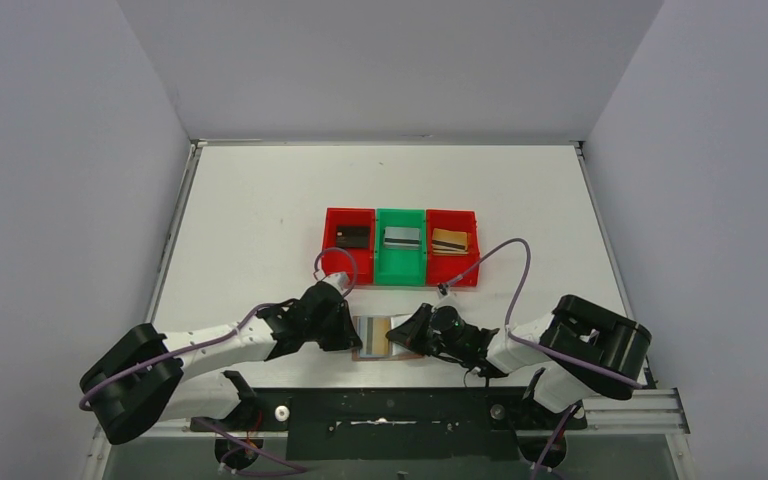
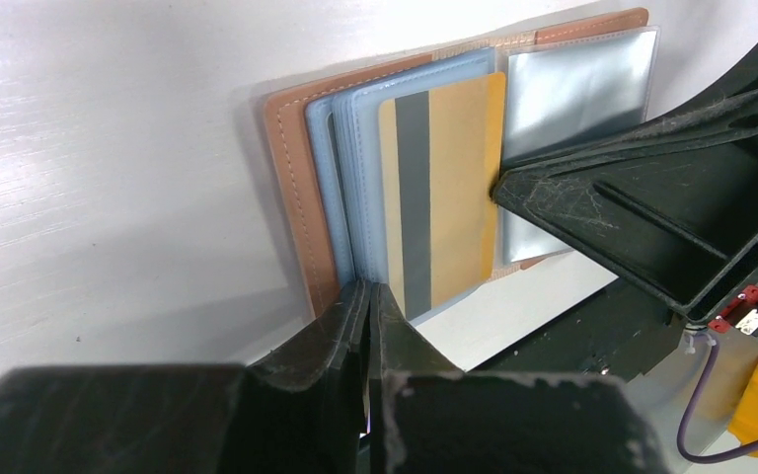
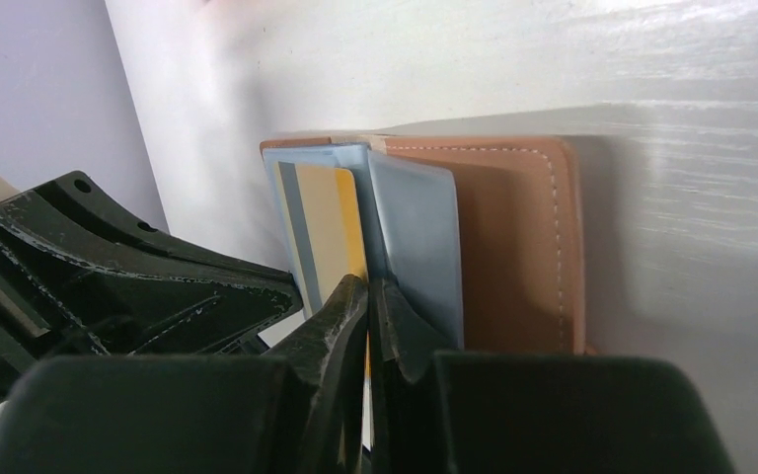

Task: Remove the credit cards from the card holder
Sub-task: Remove the credit card from the card holder.

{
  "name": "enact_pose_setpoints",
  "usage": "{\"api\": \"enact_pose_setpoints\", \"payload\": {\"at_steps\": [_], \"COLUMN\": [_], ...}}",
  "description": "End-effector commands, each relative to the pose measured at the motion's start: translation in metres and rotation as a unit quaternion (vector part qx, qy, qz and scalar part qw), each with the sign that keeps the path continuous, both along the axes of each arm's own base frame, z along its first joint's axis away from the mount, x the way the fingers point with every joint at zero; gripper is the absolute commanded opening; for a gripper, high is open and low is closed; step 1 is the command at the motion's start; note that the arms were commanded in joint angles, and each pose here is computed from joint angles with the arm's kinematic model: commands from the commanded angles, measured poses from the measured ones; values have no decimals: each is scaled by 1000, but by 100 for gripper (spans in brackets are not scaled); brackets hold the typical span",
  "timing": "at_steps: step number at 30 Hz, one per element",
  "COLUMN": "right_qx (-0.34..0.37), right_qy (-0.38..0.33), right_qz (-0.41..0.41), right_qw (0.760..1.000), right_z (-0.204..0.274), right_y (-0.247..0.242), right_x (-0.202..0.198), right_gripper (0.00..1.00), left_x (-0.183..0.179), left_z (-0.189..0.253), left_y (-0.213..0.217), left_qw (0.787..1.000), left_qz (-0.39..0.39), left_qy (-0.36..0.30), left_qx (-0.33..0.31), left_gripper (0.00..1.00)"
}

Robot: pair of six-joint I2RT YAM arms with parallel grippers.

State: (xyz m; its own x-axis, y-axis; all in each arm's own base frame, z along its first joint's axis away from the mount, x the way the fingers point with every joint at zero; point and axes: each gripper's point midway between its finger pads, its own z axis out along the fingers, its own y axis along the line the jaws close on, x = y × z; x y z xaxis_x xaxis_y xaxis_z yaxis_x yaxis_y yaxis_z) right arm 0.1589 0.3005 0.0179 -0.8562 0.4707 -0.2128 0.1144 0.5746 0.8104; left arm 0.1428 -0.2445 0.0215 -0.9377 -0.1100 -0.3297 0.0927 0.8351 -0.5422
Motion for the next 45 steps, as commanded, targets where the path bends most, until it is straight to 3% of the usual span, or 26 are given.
{"api": "enact_pose_setpoints", "payload": {"at_steps": [1, 19, 21, 22, 25, 29, 32, 38, 42, 45], "right_qx": [4, -17, -20, -21, -22, -24, -23, -22, -20, -11], "right_qy": [-11, -6, -5, -3, 2, 7, 9, 7, 6, 4], "right_qz": [5, -3, -2, -2, 2, 1, -1, -1, 1, 4], "right_qw": [1000, 1000, 1000, 1000, 1000, 1000, 1000, 1000, 1000, 1000], "right_z": [7, 4, 3, 2, -1, -3, -4, -2, 0, 4], "right_y": [5, -5, -4, -4, -2, -3, -3, -3, -2, 1], "right_x": [2, 1, 1, 1, 0, -1, -1, 0, 0, 0], "right_gripper": [1, 1, 1, 1, 1, 1, 1, 2, 2, 4], "left_x": [-1, 5, 11, 14, 28, 40, 44, 41, 31, 23], "left_z": [-3, 3, 16, 24, 52, 82, 75, 20, 0, -12], "left_y": [7, 16, 9, 6, -6, -29, -39, -9, 3, 9], "left_qw": [1000, 999, 999, 999, 997, 993, 994, 997, 996, 995], "left_qz": [5, 20, 18, 19, 16, -2, -12, 18, 20, 14], "left_qy": [-6, -22, -36, -43, -76, -104, -96, -48, -31, -16], "left_qx": [17, 34, 19, 12, -10, -51, -46, 63, 83, 92], "left_gripper": [0, 0, 7, 17, 32, 40, 40, 36, 34, 27]}}
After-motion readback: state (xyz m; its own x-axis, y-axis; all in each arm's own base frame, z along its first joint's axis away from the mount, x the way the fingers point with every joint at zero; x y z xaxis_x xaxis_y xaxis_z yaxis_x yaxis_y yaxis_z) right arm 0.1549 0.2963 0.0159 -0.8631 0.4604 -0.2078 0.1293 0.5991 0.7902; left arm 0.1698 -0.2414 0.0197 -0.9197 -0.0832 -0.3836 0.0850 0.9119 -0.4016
